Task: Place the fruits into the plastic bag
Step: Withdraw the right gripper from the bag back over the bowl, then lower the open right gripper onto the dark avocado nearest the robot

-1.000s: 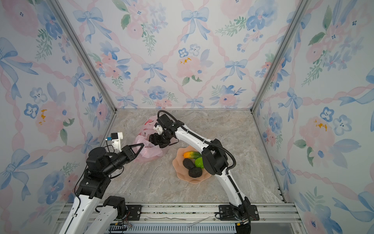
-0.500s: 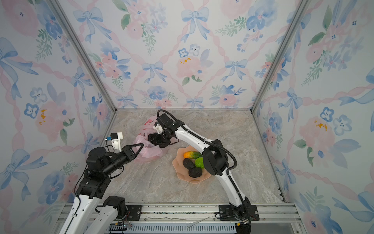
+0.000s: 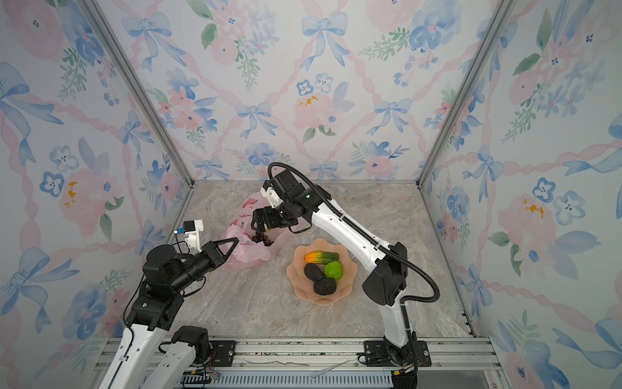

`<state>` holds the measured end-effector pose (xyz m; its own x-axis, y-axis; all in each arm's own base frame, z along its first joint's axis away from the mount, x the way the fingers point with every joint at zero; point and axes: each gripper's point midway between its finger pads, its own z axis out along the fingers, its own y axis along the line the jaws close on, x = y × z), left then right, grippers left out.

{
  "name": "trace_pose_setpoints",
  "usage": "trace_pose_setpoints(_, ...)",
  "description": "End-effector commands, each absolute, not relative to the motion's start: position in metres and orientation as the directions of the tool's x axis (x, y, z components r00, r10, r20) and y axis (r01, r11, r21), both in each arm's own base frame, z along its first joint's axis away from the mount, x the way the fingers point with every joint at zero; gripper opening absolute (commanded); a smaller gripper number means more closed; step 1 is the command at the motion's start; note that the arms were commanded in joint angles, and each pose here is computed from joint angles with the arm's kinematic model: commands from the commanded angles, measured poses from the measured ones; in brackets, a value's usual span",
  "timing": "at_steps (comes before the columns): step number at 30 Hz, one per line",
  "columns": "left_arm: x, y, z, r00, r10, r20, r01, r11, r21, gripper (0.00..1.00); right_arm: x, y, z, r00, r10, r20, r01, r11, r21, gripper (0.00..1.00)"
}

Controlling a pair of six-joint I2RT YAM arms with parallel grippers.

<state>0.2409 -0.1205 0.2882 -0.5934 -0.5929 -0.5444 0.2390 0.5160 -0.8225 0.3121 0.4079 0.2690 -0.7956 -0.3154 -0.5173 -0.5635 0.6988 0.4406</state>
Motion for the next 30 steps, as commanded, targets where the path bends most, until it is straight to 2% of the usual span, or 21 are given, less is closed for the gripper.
trace_pose_setpoints(1, 0.242, -0.118, 0.292, -0.57, -0.596, -0.565, 0.261, 0.52, -0.813, 0.0, 0.293, 0.377, 0.276, -0.777, -0.346, -0.525, -0.571, 0.739, 0.358, 0.96)
trace_pose_setpoints(8, 0.242, -0.118, 0.29, -0.572, -0.595, -0.565, 0.259, 0.523, -0.812, 0.0, 0.265, 0.304, 0.285, -0.768, -0.324, -0.552, -0.528, 0.809, 0.259, 0.96)
trace_pose_setpoints(16, 0.242, -0.118, 0.288, -0.574, -0.595, -0.563, 0.255, 0.524, -0.813, 0.0, 0.232, 0.217, 0.231, -0.843, -0.384, -0.377, -0.44, 0.895, 0.072, 0.96)
trace_pose_setpoints(30, 0.243, -0.118, 0.287, -0.577, -0.591, -0.564, 0.254, 0.526, -0.811, 0.0, 0.199, 0.21, 0.151, -0.922, -0.323, -0.211, -0.356, 0.924, 0.138, 0.96)
